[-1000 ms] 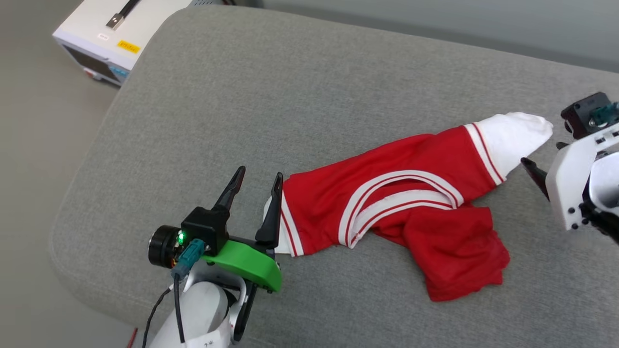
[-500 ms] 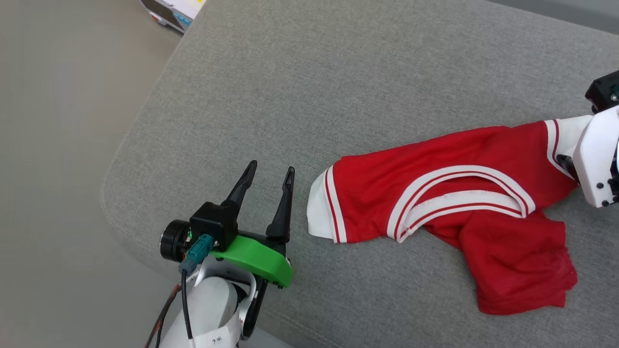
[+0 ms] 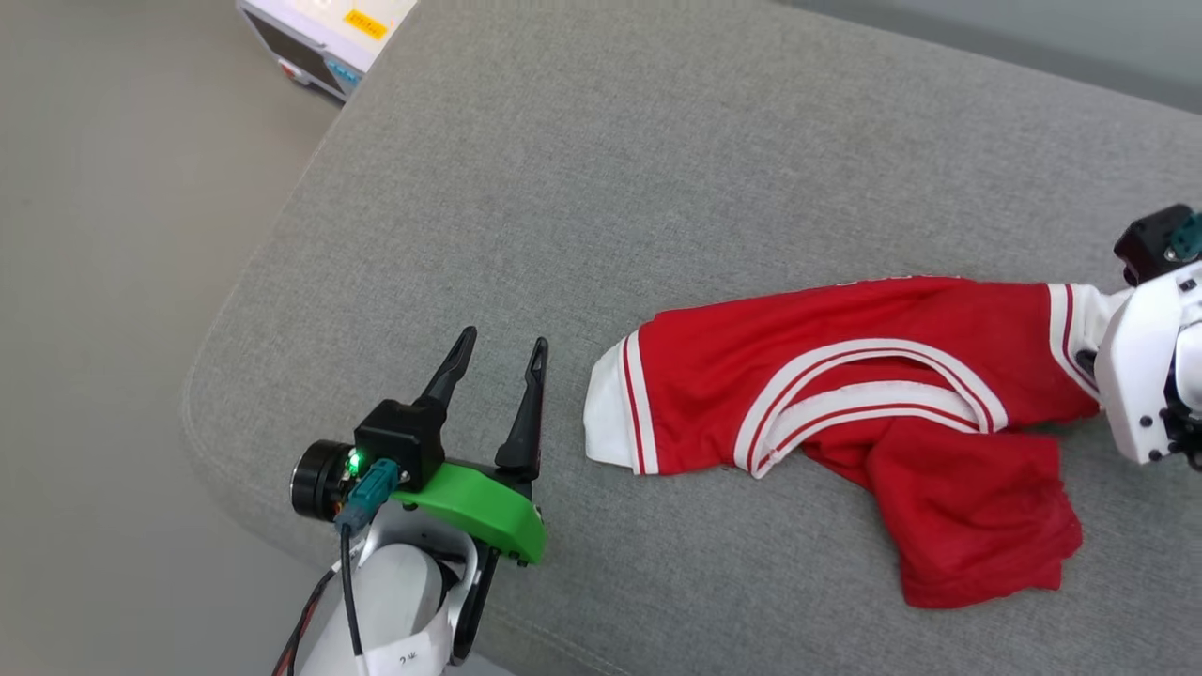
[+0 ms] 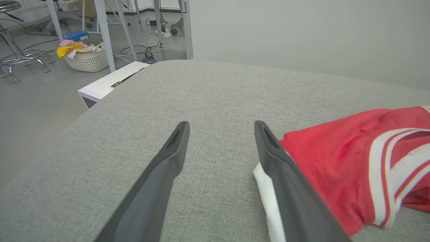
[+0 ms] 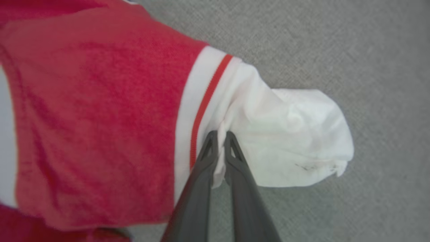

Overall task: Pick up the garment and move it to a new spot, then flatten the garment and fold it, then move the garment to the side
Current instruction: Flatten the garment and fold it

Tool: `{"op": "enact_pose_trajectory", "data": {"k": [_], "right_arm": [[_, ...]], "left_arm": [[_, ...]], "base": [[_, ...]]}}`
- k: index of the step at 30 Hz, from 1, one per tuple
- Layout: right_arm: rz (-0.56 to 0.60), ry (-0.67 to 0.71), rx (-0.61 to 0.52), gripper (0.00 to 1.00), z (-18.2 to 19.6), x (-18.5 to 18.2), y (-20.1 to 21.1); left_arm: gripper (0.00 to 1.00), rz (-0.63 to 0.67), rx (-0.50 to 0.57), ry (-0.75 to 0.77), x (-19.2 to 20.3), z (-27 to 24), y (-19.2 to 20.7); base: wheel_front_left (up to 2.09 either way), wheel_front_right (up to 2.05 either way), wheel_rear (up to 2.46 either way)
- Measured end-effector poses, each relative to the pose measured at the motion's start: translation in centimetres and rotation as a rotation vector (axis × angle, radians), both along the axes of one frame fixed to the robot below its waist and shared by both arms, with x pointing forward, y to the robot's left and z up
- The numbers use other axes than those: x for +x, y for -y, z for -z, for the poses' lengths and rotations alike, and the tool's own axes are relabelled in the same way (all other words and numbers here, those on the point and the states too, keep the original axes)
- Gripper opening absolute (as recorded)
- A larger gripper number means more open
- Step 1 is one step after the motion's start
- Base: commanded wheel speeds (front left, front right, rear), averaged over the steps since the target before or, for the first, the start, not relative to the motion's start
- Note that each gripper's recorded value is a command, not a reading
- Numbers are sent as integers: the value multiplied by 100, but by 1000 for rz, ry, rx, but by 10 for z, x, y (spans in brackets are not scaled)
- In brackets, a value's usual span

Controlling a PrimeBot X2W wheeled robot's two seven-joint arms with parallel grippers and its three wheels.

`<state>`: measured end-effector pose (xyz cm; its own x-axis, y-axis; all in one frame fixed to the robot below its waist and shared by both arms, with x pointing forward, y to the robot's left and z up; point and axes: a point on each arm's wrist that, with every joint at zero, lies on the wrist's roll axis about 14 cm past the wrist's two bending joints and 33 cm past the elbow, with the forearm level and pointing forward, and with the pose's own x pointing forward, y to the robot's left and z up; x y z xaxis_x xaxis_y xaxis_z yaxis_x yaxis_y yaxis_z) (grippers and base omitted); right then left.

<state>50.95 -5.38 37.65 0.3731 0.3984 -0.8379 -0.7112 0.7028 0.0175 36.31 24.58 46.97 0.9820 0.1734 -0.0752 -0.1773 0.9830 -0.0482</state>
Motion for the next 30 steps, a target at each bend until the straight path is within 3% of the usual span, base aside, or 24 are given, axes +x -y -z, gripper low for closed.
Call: {"op": "enact_pose_trajectory", "data": {"k": [11, 18, 25, 26, 27, 30], "right_arm": [[76, 5, 33, 0, -21, -69, 54], [190, 7, -25, 0, -18, -113, 113], [328, 100, -93, 0, -21, -119, 173], [340, 109, -87, 20, -21, -118, 175], [347, 123, -83, 100, -20, -118, 176], [379, 175, -34, 100, -23, -111, 174]], "left_arm": [[100, 59, -14, 30, -7, -6, 13], [100, 141, -22, 55, 4, -11, 36], [100, 207, -26, 63, 17, -13, 56], [100, 212, -26, 61, 18, -12, 57], [100, 217, -26, 56, 19, -11, 59], [100, 225, -32, 42, 21, -6, 61]], "base": [[0, 0, 0], [0, 0, 0], [0, 0, 0], [0, 0, 0], [0, 0, 0], [0, 0, 0]]}}
